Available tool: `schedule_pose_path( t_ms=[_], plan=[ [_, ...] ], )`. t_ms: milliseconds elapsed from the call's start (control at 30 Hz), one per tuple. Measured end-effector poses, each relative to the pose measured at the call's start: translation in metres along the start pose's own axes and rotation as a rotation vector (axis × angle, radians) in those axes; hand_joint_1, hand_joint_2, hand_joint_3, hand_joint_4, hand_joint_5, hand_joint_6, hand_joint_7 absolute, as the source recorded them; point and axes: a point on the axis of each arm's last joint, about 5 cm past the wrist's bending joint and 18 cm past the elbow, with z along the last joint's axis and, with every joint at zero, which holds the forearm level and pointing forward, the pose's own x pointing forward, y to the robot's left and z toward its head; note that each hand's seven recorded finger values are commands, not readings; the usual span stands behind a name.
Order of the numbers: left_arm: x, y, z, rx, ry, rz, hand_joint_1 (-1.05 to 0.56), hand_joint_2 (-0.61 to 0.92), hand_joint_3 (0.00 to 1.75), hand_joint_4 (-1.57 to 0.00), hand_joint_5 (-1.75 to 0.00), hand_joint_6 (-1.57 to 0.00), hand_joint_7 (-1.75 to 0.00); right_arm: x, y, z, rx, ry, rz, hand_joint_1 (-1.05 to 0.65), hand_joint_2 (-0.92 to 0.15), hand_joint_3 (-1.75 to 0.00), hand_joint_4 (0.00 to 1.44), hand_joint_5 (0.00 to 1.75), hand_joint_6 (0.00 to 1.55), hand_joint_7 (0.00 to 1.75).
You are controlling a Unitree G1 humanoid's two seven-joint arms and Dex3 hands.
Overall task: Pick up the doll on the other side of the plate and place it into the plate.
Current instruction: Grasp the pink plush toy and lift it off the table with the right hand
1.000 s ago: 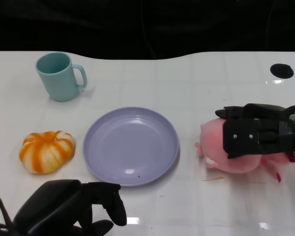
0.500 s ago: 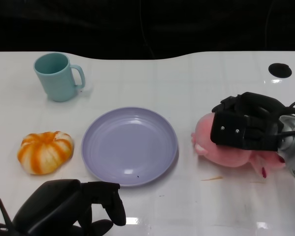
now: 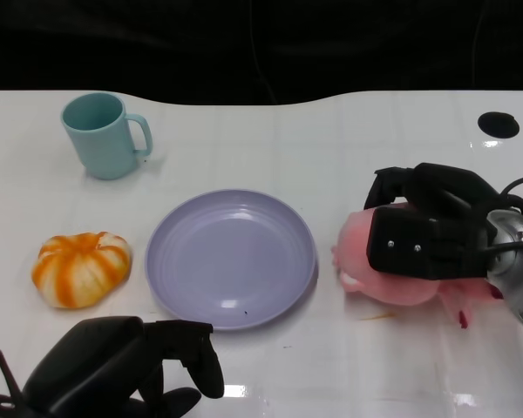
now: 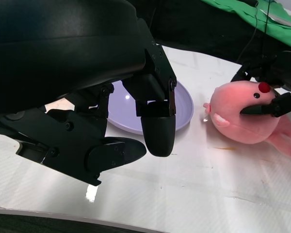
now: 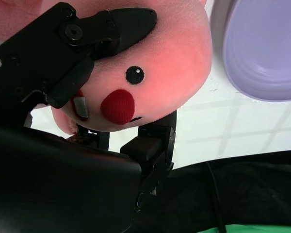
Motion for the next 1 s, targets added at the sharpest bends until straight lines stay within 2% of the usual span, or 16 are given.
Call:
schedule_pose_path(
  t_ms=[67,133,167,267,400,500,633,833,1000],
  plan=[
    [0.0,0.0,0.0,0.0,0.0,-0.001,-0.22,0.74,0.67,-0.7,-1.49,-0.73,-1.16,0.0,0.0,0.001,-0.001,-0.013,-0.014,-0.19,-0.71,-0.7,0.87,1.75,0.66,1.74],
    [0.001,0.0,-0.001,-0.001,0.001,-0.003,-0.21,0.73,0.68,-0.7,-1.5,-0.73,-1.16,-0.001,0.0,0.001,-0.004,-0.039,-0.044,-0.16,-0.56,-0.9,0.9,1.75,0.68,1.74],
    [0.001,-0.001,-0.001,-0.002,0.002,-0.004,-0.21,0.73,0.68,-0.71,-1.5,-0.73,-1.16,-0.002,0.0,0.001,-0.008,-0.071,-0.073,-0.16,-0.52,-0.94,0.9,1.75,0.68,1.74],
    [0.001,-0.001,-0.001,-0.001,-0.001,-0.006,-0.21,0.73,0.68,-0.71,-1.52,-0.73,-1.16,-0.004,-0.002,0.0,-0.021,-0.149,-0.154,-0.18,-0.48,-0.98,0.9,1.75,0.67,1.73],
    [0.001,-0.001,-0.001,-0.001,-0.001,-0.006,-0.2,0.72,0.66,-0.7,-1.49,-0.73,-1.14,-0.006,-0.004,-0.001,-0.02,-0.2,-0.218,-0.17,-0.4,-1.25,0.93,1.75,0.73,1.75],
    [0.001,-0.001,-0.001,0.0,-0.001,-0.007,-0.21,0.74,0.65,-0.7,-1.47,-0.73,-1.12,-0.007,-0.004,0.0,-0.007,-0.236,-0.265,-0.15,-0.3,-1.37,0.95,1.75,0.76,1.75],
    [0.001,-0.001,-0.001,0.0,0.001,-0.007,-0.21,0.74,0.63,-0.7,-1.47,-0.74,-1.12,-0.007,-0.002,0.003,0.013,-0.295,-0.319,-0.15,-0.29,-1.44,0.98,1.75,0.76,1.75],
    [0.001,-0.002,-0.001,0.0,0.002,-0.008,-0.21,0.74,0.62,-0.7,-1.45,-0.74,-1.12,-0.004,0.003,0.014,0.058,-0.349,-0.343,-0.16,-0.25,-1.52,1.0,1.75,0.77,1.75],
    [0.001,-0.003,0.0,0.012,0.001,-0.015,-0.2,0.73,0.63,-0.72,-1.46,-0.75,-1.11,0.002,0.006,0.034,0.103,-0.405,-0.354,-0.16,-0.21,-1.54,1.01,1.75,0.76,1.75]
  ],
)
